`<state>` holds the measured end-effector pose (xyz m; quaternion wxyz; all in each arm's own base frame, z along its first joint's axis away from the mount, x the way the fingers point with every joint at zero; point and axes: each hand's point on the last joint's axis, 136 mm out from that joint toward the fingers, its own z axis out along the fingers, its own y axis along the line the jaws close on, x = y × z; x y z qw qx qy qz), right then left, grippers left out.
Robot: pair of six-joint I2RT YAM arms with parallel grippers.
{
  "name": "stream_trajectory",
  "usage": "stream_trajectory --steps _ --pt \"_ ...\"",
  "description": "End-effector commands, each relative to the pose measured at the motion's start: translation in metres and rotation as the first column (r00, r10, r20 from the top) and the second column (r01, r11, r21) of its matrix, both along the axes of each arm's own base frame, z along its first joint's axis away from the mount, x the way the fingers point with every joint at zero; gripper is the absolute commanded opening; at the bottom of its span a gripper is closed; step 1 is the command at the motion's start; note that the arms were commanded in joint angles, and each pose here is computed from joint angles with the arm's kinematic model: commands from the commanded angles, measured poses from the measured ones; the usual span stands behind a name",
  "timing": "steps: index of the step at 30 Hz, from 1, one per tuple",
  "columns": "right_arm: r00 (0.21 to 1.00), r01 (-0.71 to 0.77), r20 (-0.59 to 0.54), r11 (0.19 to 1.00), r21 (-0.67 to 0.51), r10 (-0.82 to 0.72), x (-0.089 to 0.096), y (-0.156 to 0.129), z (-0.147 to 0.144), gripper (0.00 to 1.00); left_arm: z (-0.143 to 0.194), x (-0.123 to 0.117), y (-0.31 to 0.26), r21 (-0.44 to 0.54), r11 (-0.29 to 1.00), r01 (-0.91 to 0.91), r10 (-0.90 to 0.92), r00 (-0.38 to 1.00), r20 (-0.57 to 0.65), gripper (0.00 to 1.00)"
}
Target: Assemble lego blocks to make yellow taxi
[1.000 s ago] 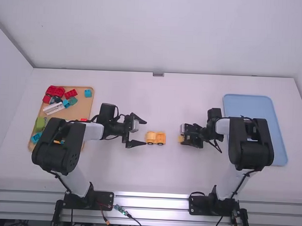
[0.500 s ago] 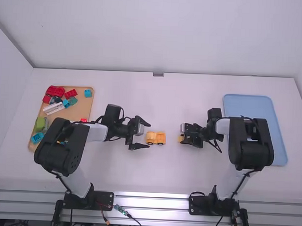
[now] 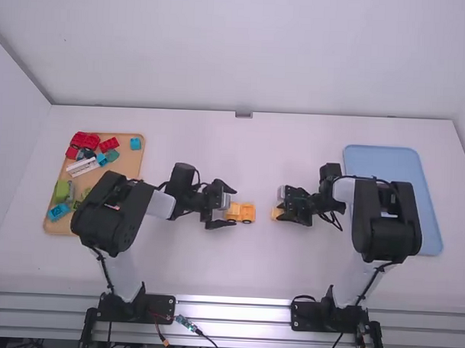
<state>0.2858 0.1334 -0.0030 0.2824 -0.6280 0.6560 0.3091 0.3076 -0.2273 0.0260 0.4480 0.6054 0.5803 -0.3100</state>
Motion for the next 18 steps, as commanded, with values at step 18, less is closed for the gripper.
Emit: stream_trajectory --steps 18 --pt "0.996 -0.089 -0.007 0.992 0.089 0.090 0.004 0.056 0.029 0.13 -0.039 -0.002 -0.015 0.020 1.000 0.016 -0.014 0.996 -0.091 0.87"
